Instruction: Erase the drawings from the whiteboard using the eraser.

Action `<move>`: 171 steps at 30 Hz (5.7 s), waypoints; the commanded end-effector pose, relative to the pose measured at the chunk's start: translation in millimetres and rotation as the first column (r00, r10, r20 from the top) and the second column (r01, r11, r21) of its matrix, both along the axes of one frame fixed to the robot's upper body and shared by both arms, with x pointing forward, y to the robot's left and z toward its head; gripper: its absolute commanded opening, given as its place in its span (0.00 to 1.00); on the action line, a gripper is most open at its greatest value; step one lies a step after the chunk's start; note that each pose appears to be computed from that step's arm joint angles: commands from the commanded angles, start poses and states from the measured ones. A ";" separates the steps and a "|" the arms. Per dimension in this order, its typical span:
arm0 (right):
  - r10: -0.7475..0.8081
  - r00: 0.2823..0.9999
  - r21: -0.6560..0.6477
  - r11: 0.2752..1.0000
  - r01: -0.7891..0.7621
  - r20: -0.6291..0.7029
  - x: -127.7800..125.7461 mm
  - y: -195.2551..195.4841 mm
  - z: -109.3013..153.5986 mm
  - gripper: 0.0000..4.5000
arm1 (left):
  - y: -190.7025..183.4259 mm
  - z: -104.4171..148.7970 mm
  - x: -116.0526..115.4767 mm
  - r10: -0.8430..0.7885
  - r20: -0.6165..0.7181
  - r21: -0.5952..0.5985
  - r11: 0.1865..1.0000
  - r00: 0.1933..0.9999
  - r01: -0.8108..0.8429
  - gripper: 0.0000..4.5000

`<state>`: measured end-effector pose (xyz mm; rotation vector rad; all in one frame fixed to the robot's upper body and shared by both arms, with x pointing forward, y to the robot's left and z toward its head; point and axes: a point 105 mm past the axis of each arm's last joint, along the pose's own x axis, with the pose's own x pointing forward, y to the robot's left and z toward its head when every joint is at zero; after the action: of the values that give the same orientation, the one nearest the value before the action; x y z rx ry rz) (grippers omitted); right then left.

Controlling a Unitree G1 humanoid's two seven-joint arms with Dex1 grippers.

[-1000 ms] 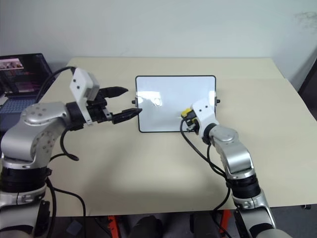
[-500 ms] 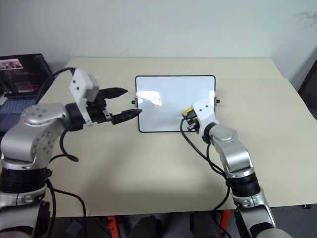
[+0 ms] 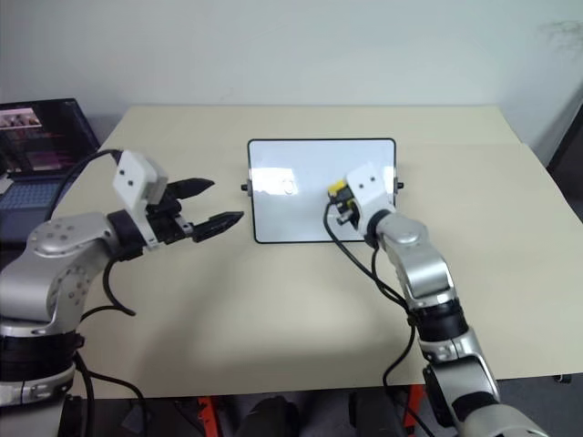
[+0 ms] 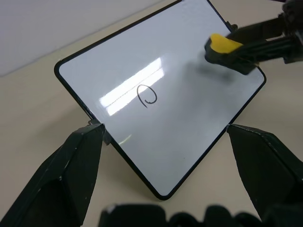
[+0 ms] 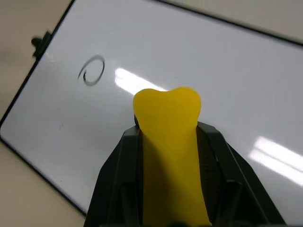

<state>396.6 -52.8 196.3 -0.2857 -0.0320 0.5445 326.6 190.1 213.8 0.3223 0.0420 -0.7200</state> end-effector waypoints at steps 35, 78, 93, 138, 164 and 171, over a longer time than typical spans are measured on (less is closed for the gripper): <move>0.175 0.978 -0.214 0.966 -0.148 0.113 31.0 91.2 -42.6 0.27 | 1.6 22.7 -9.6 0.010 0.075 0.043 0.999 0.997 -0.013 1.00; 0.073 0.982 -0.246 0.969 -0.028 0.176 52.3 66.7 -8.9 0.27 | -2.5 27.4 -10.2 -0.008 0.084 0.051 0.999 0.996 0.004 1.00; 0.214 0.973 -0.329 0.928 -0.175 0.086 27.7 88.2 -58.3 0.27 | 1.3 27.6 -14.0 0.014 0.084 0.050 0.999 0.996 -0.018 1.00; 0.049 0.975 -0.207 0.978 -0.003 0.216 55.2 77.3 2.4 0.27 | -1.5 29.6 -13.5 0.002 0.086 0.055 0.998 0.996 -0.007 1.00; 0.224 0.969 -0.319 0.930 -0.182 0.100 20.5 89.4 -65.1 0.27 | 0.4 30.9 -12.8 0.021 0.092 0.051 0.998 0.996 -0.025 1.00; 0.160 0.978 -0.315 0.943 -0.111 0.136 37.8 77.6 -43.8 0.27 | -2.3 31.4 -10.4 0.008 0.093 0.048 0.999 0.996 -0.013 1.00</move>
<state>419.8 43.5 138.7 -0.6518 -0.1224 0.7505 317.4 190.1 232.5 0.3748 0.0250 -0.6914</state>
